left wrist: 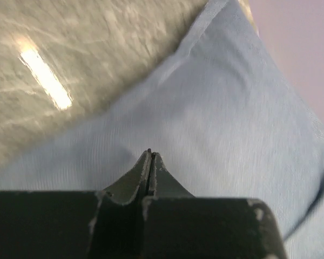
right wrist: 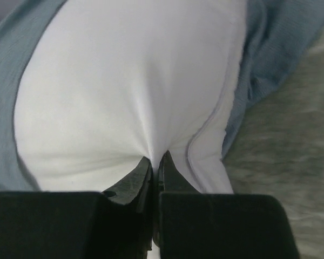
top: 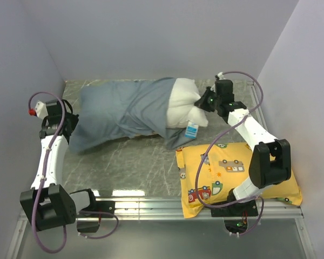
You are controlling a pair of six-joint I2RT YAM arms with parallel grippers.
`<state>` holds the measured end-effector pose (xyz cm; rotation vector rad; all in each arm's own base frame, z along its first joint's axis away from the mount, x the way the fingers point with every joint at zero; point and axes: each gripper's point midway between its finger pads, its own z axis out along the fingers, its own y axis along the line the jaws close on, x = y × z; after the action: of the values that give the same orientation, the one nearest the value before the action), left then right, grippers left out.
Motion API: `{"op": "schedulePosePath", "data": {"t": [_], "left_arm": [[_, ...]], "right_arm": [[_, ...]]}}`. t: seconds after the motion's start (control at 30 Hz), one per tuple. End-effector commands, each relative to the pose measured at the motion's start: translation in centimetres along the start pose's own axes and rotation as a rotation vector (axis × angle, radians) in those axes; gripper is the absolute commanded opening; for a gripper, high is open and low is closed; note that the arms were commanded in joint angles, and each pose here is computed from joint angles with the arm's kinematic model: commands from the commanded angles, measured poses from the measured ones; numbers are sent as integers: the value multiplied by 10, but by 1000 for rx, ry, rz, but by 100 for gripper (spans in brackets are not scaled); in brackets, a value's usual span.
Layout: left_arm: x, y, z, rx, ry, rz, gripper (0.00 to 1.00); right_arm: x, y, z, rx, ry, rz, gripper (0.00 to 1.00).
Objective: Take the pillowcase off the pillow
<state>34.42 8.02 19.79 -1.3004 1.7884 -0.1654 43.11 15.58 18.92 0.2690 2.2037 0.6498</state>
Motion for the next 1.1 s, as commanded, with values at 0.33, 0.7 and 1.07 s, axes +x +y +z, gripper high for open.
{"op": "schedulePosePath", "data": {"t": [0.33,0.7,1.07], "left_arm": [[21,-152,-96,464,-11,333,59],[136,-269,-73,695,110,696,77],[223,-298,-37,735,107,867,75]], "right_arm": [[50,7,2,13,-14,-110,53],[-5,18,-53,19,-162,-128,85],[-48,0,62,2,14,11,87]]}}
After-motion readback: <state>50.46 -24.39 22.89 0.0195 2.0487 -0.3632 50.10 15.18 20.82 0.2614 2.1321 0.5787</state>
